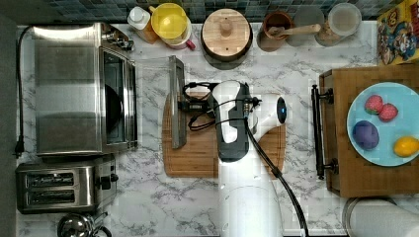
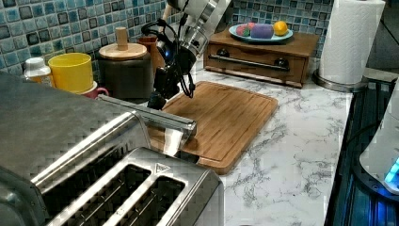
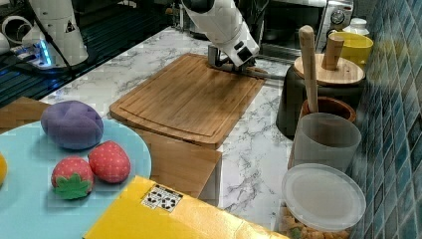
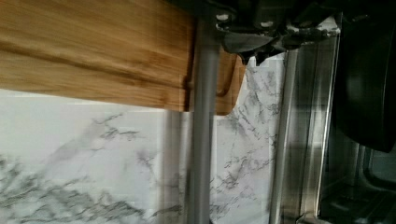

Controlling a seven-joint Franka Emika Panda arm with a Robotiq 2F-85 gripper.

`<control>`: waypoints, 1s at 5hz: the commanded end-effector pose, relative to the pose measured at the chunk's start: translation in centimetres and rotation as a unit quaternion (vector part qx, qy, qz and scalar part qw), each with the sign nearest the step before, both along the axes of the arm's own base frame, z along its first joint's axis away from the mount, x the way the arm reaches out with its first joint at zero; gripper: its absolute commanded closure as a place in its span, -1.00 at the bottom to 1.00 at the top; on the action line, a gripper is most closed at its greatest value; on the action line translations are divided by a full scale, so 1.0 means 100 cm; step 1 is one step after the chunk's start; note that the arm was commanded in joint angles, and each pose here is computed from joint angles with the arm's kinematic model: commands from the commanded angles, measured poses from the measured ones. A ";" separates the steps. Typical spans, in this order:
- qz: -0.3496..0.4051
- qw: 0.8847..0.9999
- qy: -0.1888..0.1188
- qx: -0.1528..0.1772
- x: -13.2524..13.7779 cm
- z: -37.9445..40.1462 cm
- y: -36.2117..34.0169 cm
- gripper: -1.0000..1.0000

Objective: Close the oven.

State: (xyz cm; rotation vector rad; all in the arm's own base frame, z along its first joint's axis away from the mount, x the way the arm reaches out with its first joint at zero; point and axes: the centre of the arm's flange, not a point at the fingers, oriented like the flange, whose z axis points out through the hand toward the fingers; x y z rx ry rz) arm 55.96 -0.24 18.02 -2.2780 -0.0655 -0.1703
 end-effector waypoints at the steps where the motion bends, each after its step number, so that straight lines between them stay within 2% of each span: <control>1: -0.003 1.000 0.009 -0.005 0.050 0.039 0.024 1.00; 2: 0.015 0.999 0.014 0.028 0.050 0.051 0.035 1.00; 3: 0.033 0.999 0.012 0.036 0.048 0.073 0.050 1.00; 5: 0.113 0.993 0.001 0.027 0.037 0.117 0.106 1.00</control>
